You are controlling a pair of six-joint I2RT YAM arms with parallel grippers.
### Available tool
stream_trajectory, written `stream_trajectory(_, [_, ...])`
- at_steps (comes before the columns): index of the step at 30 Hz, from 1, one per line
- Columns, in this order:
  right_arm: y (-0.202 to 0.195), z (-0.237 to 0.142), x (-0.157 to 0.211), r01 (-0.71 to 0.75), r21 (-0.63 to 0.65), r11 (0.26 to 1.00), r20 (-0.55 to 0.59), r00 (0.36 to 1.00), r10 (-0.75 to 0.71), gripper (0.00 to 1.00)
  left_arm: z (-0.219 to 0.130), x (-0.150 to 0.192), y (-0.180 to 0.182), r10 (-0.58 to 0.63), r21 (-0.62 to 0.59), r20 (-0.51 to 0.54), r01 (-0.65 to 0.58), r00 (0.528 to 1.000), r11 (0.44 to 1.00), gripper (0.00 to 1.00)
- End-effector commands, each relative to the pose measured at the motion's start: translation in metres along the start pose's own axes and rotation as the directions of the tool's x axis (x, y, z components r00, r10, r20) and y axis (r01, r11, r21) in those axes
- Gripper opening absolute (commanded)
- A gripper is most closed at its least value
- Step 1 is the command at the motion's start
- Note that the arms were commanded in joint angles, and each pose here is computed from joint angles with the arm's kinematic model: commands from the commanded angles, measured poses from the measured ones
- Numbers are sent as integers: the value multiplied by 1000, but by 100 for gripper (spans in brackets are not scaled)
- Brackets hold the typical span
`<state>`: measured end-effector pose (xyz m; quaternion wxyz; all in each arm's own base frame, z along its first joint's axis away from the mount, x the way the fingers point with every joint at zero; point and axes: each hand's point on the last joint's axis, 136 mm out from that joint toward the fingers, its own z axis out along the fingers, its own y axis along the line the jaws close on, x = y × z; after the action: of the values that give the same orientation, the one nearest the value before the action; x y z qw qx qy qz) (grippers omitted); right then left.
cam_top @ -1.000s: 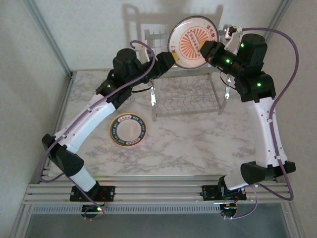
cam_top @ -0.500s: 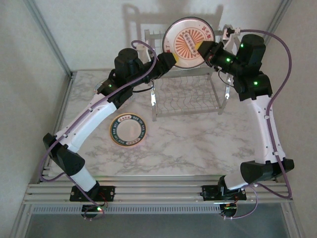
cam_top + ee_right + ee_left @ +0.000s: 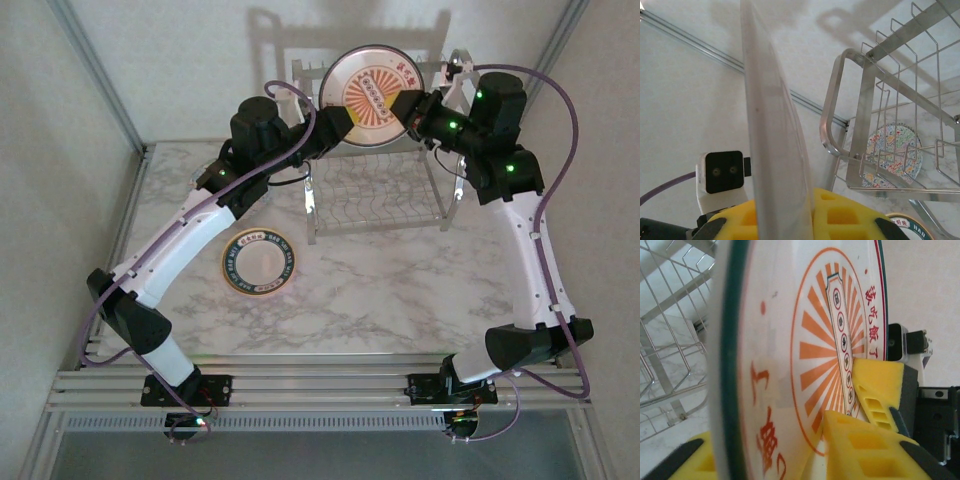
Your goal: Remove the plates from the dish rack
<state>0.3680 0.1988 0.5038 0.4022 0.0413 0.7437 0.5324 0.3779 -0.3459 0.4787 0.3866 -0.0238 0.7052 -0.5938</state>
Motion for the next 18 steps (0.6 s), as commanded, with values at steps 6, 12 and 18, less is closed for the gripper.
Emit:
stream_trajectory(6, [27, -8, 12, 81, -47, 996, -28, 996, -83, 0, -9, -9, -20, 5, 57, 47, -8, 999, 998, 0])
stream_trajectory(12, [27, -19, 12, 166, -2, 986, 7, 986, -166, 59, -24, -18, -43, -2, 133, 78, -9, 997, 991, 0])
stream_trajectory(18, [37, -41, 5, 268, 26, 963, 112, 956, -270, 74, -43, -24, -48, -4, 123, 109, -9, 994, 992, 0])
